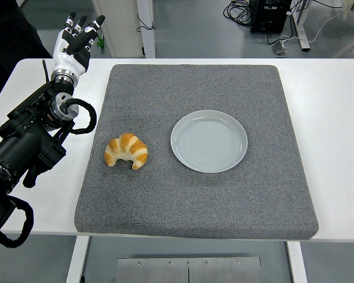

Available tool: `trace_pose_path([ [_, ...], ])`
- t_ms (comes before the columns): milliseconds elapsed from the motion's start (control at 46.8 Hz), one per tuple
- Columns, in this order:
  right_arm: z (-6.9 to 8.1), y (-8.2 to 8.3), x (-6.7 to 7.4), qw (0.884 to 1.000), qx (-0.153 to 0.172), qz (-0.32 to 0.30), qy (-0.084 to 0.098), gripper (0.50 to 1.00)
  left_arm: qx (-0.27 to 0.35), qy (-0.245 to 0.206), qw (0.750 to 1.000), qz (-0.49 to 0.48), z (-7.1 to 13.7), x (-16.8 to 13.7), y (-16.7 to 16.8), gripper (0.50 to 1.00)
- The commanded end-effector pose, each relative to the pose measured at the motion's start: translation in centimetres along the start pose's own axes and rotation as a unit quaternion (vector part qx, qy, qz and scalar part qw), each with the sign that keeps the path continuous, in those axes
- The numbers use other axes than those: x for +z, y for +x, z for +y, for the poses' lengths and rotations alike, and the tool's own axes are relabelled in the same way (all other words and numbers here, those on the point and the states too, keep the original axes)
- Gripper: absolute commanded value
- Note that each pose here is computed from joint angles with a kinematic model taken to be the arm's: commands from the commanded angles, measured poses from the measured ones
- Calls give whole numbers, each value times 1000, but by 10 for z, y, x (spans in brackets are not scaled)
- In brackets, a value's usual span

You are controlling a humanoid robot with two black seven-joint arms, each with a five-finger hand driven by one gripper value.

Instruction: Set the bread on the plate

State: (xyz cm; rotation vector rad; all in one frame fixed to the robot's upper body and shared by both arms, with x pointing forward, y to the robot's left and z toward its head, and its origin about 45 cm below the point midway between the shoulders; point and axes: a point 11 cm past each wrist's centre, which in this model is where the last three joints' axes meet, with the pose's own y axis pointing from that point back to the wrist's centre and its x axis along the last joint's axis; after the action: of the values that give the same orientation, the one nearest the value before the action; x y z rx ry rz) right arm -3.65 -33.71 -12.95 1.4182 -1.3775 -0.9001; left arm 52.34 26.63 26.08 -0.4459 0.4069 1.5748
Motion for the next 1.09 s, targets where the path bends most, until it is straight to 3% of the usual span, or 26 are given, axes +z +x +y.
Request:
trace_pose_path([
  [0,0,0,0,1000,0,0,0,1000,0,0,1000,-1,0,0,1,971],
  [1068,0,0,0,1000,0,0,0,1000,0,-9,1000,-19,-2,12,6,971],
])
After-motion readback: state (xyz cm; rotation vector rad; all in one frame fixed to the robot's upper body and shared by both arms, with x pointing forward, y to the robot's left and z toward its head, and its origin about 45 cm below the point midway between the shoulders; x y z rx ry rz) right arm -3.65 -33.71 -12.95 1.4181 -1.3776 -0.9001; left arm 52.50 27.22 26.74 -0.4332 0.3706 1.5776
